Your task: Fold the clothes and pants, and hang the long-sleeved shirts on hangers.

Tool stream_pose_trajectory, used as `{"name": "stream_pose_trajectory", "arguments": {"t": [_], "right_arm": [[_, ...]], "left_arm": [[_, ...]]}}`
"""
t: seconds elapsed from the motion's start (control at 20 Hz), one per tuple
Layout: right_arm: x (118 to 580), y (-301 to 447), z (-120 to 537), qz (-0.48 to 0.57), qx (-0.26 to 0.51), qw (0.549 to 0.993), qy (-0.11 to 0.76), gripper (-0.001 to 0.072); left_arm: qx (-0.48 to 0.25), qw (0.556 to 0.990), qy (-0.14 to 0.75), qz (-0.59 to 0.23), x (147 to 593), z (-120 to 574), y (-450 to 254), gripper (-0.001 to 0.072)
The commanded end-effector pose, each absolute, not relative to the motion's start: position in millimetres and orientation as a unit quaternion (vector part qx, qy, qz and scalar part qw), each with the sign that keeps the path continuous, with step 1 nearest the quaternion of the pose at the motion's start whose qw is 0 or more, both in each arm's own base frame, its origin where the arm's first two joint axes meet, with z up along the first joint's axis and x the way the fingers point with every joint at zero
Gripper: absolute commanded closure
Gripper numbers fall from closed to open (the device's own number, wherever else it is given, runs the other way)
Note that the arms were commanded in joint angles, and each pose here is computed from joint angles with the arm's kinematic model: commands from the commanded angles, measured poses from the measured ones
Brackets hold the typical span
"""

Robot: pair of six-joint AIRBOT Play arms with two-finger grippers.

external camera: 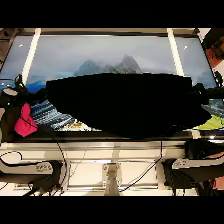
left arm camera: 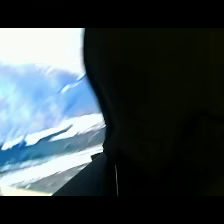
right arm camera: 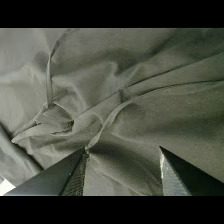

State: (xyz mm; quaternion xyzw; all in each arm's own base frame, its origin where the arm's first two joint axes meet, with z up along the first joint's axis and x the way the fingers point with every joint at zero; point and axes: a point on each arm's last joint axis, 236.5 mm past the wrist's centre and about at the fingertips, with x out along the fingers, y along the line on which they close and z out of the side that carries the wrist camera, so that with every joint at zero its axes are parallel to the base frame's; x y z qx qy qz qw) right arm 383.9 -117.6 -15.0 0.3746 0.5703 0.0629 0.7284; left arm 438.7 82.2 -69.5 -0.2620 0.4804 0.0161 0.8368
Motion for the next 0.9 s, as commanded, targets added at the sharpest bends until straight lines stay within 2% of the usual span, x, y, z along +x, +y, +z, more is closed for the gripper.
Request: {"name": "stream_pose_trajectory", "arguments": {"t": [0.0,0.15,0.25,0.4,0.5,0.55,0.6,0.65,0.85], "right_arm": [[383,-117,-15,0.064,0.375,0.728,0.571,0.0211],[383,-117,-15,0.064,0.375,0.728,0.571,0.021],[383,-117,-15,0.063,0.376,0.727,0.571,0.021],[383,-116,-14,0.058,0.385,0.722,0.572,0.021],[383,-116,-14,0.058,0.385,0.722,0.572,0.021],[383,-116,-14,0.059,0.385,0.721,0.572,0.021],[382,-115,-14,0.061,0.386,0.719,0.575,0.021],[380,-113,-14,0.064,0.386,0.716,0.578,0.021],[377,-111,-13,0.068,0.387,0.712,0.582,0.0209]], "left_arm": [[-0.222,0.861,0.455,-0.043,454,-18,71,0.0703],[-0.145,0.891,0.427,-0.06,453,56,76,0.0703],[-0.092,0.9,0.425,-0.041,440,86,86,0.0703],[-0.041,0.871,0.487,-0.041,418,66,79,0.0701],[-0.037,0.853,0.517,-0.059,420,37,66,0.0688],[-0.039,0.846,0.527,-0.064,425,22,62,0.0609],[-0.042,0.84,0.536,-0.064,430,6,62,0.0446],[-0.054,0.834,0.546,-0.056,432,-9,64,0.0401],[-0.097,0.806,0.583,0.039,426,-44,96,0.0406]]}}
